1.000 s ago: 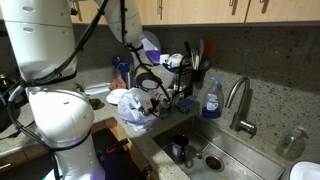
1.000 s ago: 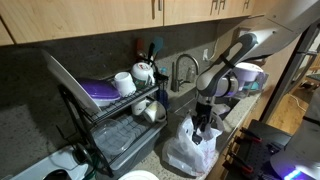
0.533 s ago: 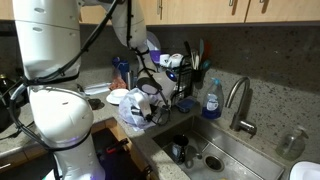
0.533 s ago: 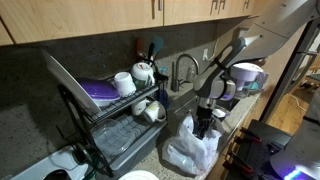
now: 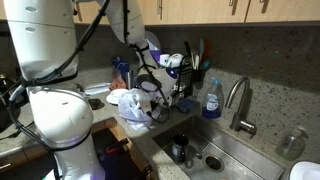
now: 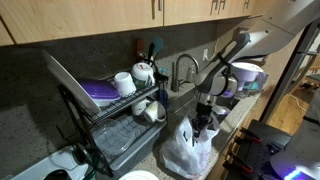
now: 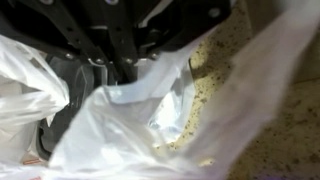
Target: Move the plastic bag to the right then remove the plastic container from the plastic bag.
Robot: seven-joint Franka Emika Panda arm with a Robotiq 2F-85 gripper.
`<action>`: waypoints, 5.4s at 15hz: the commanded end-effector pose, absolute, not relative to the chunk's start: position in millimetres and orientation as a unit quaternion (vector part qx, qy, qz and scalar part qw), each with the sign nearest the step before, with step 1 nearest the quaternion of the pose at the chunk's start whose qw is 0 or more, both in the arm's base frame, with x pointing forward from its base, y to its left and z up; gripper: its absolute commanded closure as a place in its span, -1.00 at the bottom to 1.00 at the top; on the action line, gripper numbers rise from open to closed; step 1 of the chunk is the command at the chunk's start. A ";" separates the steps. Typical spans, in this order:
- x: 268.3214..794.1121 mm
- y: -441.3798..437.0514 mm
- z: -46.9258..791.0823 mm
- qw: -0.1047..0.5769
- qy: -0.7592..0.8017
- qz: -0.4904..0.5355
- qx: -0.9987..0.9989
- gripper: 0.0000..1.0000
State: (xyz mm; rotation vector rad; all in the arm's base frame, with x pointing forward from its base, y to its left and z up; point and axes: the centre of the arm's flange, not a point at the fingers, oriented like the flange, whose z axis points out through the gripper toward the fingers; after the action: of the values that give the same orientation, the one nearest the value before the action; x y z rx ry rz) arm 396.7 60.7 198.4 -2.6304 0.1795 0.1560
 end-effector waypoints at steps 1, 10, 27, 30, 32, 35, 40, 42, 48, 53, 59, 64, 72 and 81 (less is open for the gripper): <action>377.1 57.4 225.1 0.256 0.071 0.024 -0.964 1.00; 360.4 61.6 273.8 0.253 0.051 -0.038 -0.965 1.00; 376.6 60.8 171.4 0.288 0.112 0.032 -0.950 -0.84; 384.0 65.9 164.9 0.292 0.112 0.037 -0.949 -0.97; 391.1 69.3 162.3 0.295 0.113 0.038 -0.948 -0.87; 402.1 70.0 168.5 0.295 0.110 0.031 -0.949 -0.69; 421.8 68.1 192.3 0.289 0.096 0.007 -0.952 -0.58; 428.7 68.8 196.4 0.288 0.089 0.002 -0.954 -0.61; 436.7 69.3 221.1 0.279 0.064 -0.021 -0.958 -0.61; 440.3 72.6 220.4 0.283 0.060 -0.025 -0.957 -0.63; 447.1 79.7 201.1 0.296 0.060 -0.006 -0.953 -0.64; 445.5 81.1 186.2 0.314 0.070 0.008 -0.947 -0.64; 427.6 83.2 161.2 0.356 0.049 0.051 -0.932 -0.58; 417.9 75.3 131.7 0.389 0.010 0.089 -0.917 0.53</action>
State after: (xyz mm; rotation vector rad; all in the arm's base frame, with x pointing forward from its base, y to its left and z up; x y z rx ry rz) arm 414.5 80.0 138.7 -2.3558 0.0375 0.2166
